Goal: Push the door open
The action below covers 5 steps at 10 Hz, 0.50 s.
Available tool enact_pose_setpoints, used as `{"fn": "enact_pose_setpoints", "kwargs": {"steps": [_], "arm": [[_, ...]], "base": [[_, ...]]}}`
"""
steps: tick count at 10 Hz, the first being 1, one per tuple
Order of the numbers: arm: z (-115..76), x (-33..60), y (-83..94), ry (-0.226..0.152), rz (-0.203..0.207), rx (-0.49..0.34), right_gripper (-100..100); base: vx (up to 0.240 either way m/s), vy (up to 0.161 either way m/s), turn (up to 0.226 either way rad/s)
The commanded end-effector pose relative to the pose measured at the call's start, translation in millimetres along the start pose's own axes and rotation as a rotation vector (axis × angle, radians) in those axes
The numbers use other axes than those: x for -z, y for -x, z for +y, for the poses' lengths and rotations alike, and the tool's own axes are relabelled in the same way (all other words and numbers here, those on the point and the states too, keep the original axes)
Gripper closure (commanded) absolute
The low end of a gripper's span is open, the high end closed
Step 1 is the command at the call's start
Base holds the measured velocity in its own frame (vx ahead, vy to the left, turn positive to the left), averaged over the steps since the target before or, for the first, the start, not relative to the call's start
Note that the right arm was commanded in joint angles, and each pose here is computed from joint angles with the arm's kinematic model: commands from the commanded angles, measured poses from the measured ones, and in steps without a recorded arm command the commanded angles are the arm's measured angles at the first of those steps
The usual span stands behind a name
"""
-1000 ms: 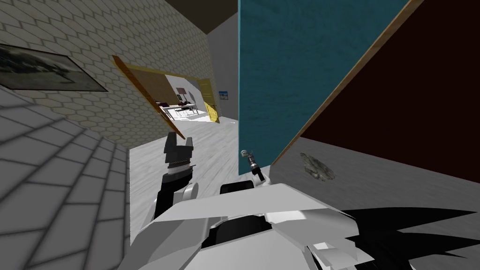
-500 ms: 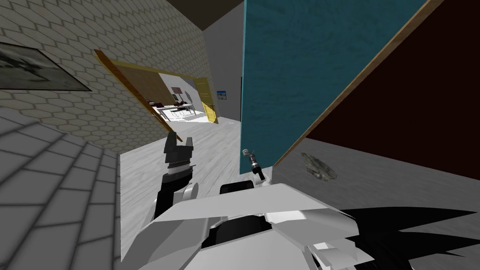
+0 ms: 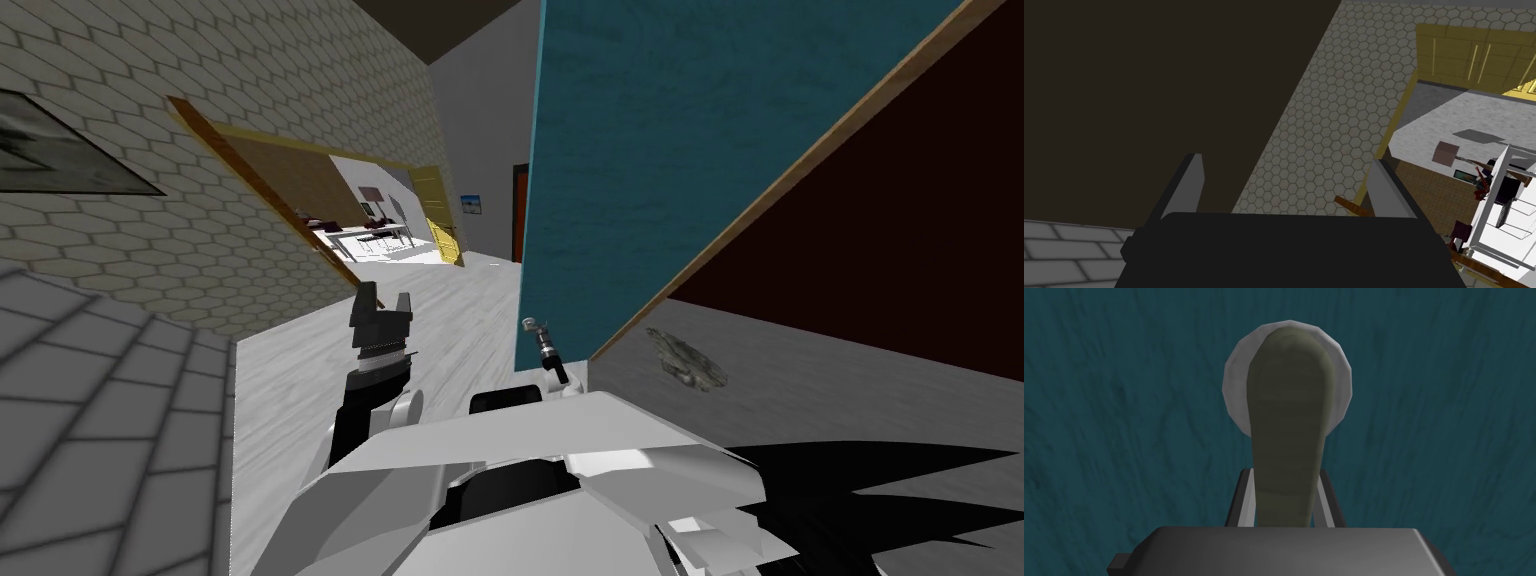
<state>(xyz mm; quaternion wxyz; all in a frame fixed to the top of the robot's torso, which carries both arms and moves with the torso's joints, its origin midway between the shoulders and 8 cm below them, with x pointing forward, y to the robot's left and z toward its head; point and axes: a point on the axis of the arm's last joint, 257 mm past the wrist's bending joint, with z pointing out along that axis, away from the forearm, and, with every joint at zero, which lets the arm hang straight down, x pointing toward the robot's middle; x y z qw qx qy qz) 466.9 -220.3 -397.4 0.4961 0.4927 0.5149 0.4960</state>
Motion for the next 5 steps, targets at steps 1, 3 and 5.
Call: {"fn": "enact_pose_setpoints", "kwargs": {"steps": [1,3,5], "arm": [[5.5,-3.0,12.4,0.015,-0.028,0.002,100],[5.7,-3.4,21.7,0.015,-0.057,-0.005,100],[5.5,-3.4,28.5,0.015,-0.088,-0.018,100]], "base": [[0.217,0.111,-0.073],[0.192,0.124,-0.071],[0.188,0.101,-0.081]]}}
